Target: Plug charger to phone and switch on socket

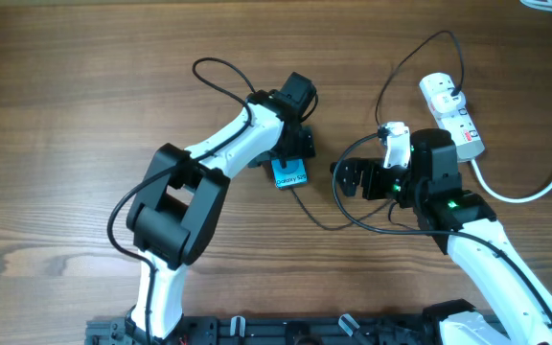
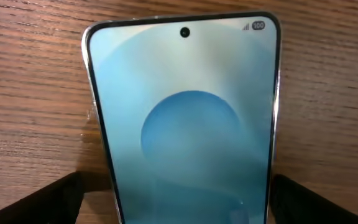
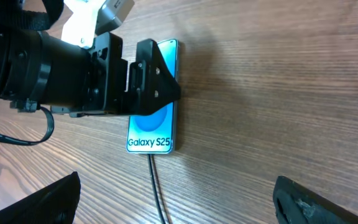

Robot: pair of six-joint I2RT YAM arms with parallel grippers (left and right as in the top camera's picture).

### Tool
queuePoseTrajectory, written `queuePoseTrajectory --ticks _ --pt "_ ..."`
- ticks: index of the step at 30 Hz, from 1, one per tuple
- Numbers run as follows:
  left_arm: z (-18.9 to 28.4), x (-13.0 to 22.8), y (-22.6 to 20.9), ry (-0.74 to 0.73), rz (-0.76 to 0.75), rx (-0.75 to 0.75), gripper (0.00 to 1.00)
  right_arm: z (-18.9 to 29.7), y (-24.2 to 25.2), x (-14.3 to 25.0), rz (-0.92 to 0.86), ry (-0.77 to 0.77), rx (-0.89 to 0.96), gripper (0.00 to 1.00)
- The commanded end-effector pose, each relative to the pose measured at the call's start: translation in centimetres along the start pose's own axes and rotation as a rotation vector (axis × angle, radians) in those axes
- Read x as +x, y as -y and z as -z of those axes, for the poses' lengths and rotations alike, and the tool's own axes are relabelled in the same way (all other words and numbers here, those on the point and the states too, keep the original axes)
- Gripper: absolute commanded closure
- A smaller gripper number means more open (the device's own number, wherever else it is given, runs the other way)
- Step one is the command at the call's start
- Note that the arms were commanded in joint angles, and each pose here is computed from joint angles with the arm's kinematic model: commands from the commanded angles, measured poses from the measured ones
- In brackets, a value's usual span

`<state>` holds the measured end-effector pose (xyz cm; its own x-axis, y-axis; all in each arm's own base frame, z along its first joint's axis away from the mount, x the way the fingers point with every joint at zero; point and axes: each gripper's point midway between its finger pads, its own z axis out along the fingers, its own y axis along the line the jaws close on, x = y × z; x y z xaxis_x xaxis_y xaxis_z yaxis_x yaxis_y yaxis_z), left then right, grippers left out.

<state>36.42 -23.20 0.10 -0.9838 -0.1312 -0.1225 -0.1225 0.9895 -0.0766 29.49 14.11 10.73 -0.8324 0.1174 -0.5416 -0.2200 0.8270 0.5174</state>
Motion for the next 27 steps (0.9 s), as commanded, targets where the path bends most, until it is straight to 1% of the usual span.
queuePoseTrajectory --ticks 1,3,5,6,7,10,12,14,16,17,18,21,24,25,27 --pt "-3.1 1.4 -1.0 -0.067 -0.002 -0.061 0.04 0.1 0.1 -0.4 0.024 0.008 0.017 0.00" --pt "-3.1 1.5 -1.0 -0.073 -0.001 -0.054 0.08 0.1 -0.1 -0.3 0.022 0.002 0.008 0.00" --pt "-3.0 2.0 -0.7 -0.113 -0.024 -0.021 0.09 0.1 -0.9 0.2 0.044 -0.023 -0.040 0.00" --pt "-2.7 2.3 0.0 -0.165 -0.020 0.059 0.10 0.1 -1.4 0.5 0.083 -0.038 -0.074 0.00" --pt "-2.5 2.4 0.3 -0.192 -0.013 0.102 0.11 0.0 -1.4 0.6 0.086 -0.042 -0.078 0.00" --pt "-1.3 2.0 0.9 -0.302 0.011 0.305 0.19 -0.9 -2.3 2.2 0.052 -0.122 -0.169 0.00" --pt "-0.9 1.4 0.6 -0.319 0.025 0.357 0.21 -2.3 -2.2 3.5 0.010 -0.192 -0.213 0.00" --pt "-0.9 1.0 0.0 -0.313 0.041 0.356 0.20 -3.8 -1.6 4.1 -0.046 -0.228 -0.222 0.01" --pt "-1.1 0.5 0.2 -0.291 0.038 0.358 0.12 -5.3 -0.7 4.5 -0.102 -0.247 -0.214 0.00" --pt "-1.4 0.4 0.1 -0.272 0.054 0.320 0.04 -5.9 -0.3 4.8 -0.119 -0.259 -0.209 0.00" --pt "-1.7 0.5 0.1 -0.254 0.063 0.277 0.00 -6.0 -0.2 5.0 -0.122 -0.264 -0.207 0.00" --pt "-2.4 0.9 0.4 -0.187 0.100 0.157 0.00 -5.6 -0.7 4.9 -0.104 -0.264 -0.244 0.00" --pt "-2.6 1.3 0.2 -0.138 0.076 0.068 0.01 -4.3 -1.8 3.6 -0.062 -0.223 -0.306 0.00" --pt "-2.7 1.6 0.1 -0.127 0.063 0.041 0.02 -3.8 -2.2 3.1 -0.052 -0.205 -0.314 0.00" --pt "-3.0 2.2 -0.3 -0.126 0.047 0.003 0.09 -2.5 -3.6 1.9 0.007 -0.151 -0.357 0.00"
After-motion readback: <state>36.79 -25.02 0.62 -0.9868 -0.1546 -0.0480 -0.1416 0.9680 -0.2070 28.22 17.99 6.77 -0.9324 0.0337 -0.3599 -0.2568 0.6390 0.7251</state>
